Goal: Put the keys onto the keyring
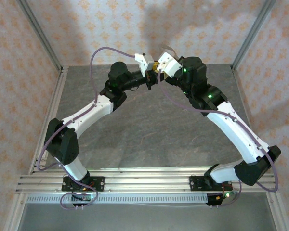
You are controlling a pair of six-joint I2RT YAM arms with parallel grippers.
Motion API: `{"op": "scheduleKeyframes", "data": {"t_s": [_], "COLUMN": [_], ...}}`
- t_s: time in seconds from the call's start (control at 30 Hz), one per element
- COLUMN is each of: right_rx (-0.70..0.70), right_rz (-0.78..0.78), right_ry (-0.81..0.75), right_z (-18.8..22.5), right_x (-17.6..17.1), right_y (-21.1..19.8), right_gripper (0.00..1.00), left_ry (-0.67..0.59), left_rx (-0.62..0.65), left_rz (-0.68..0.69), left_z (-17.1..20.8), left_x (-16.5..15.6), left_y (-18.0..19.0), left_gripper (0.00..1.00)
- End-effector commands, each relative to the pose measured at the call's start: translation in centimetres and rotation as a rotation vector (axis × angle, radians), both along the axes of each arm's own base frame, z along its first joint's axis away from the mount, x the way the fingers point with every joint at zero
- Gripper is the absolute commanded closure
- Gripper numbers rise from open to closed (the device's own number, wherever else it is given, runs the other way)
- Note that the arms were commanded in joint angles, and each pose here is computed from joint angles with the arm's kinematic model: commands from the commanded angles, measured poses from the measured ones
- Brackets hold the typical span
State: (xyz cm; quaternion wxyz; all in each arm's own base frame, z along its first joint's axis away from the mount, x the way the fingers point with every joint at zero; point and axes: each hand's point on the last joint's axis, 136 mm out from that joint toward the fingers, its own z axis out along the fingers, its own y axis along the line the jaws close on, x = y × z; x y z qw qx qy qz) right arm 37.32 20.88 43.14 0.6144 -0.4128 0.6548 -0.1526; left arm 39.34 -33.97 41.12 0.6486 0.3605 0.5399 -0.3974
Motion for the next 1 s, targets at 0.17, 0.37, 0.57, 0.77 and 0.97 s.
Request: {"op": "scheduleKeyframes", "data": {"t_s": [0.17,0.37,0.57,0.77,0.97], "right_rx": [0.005,-0.001,0.013,0.036,0.031], "right_rz": [0.017,-0.002,-0.042,-0.086,-0.131], "right_ry": [0.015,0.012,0.005,0.012,0.027], "right_z": [-0.4,-0.5,-0.2,-0.1,-0.7], "right_x": [-1.0,-1.0,-0.7,0.0,0.8], "right_y": [0.0,-0.4,-1.3,-2.4,-3.3], "right_gripper": [1.00,1.00,1.00,1.00,1.00], "left_ry": [-0.063,-0.060,-0.061,-0.072,-0.076], "left_rx": [-0.035,-0.020,0.008,0.034,0.054], "left_rz": [0.041,0.049,0.057,0.053,0.066], "left_z": [2.9,3.0,3.0,3.2,3.3], "left_x": [0.5,0.5,0.1,-0.8,-1.3], "left_y": [0.5,0.7,1.0,1.6,2.3], "left_gripper": [0.84,0.97,1.00,1.00,1.00]}}
